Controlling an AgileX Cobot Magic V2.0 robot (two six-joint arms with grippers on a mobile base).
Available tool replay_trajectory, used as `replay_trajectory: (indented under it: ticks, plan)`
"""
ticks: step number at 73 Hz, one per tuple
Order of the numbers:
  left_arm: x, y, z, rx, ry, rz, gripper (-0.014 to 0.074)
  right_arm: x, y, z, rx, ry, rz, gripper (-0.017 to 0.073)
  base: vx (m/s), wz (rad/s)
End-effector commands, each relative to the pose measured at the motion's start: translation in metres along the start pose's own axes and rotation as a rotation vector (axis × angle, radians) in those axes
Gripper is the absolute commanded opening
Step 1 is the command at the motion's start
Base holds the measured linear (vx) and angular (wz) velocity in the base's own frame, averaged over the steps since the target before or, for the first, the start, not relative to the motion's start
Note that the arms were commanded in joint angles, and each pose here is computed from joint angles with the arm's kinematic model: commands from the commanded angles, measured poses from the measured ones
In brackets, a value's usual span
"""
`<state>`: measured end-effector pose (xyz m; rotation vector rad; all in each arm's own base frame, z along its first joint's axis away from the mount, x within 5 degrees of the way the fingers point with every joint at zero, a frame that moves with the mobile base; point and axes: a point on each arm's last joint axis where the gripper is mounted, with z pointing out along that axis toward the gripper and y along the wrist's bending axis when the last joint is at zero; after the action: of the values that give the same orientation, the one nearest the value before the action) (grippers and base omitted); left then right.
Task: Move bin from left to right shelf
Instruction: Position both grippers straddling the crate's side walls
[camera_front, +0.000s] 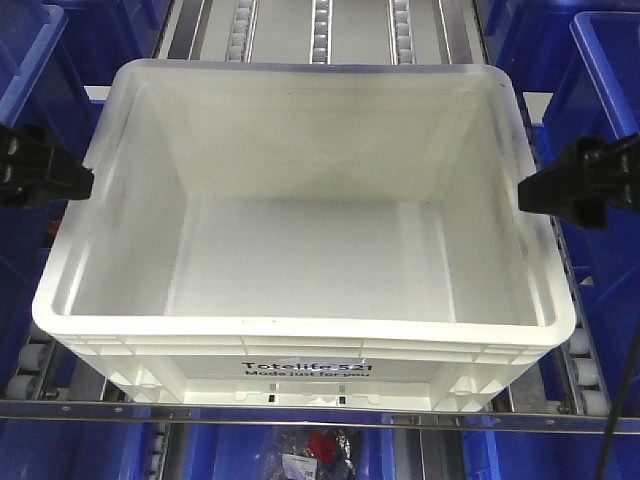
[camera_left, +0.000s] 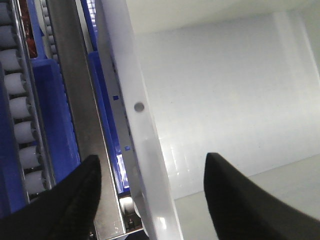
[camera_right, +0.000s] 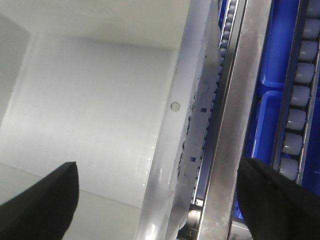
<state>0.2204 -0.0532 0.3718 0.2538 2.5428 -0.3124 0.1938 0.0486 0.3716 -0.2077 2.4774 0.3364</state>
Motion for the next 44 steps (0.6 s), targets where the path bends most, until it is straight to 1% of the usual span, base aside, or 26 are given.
replay_trajectory:
  ticks: [1, 22, 44]
  plan:
    - [-0.015, -0.003, -0.006, 0.019, -0.067, -0.016, 0.0436, -0.017, 0.002, -0.005, -0.009, -0.057, -0.006, 0.0604, 0.0, 0.0]
    - [-0.034, 0.002, 0.02, 0.019, 0.004, -0.027, 0.0436, -0.045, 0.002, 0.011, -0.017, -0.025, 0.001, 0.0593, 0.0, 0.0]
    - [-0.041, 0.007, 0.047, 0.015, 0.067, -0.041, 0.0433, -0.054, -0.002, 0.04, -0.032, 0.046, 0.02, 0.0593, 0.0, 0.0]
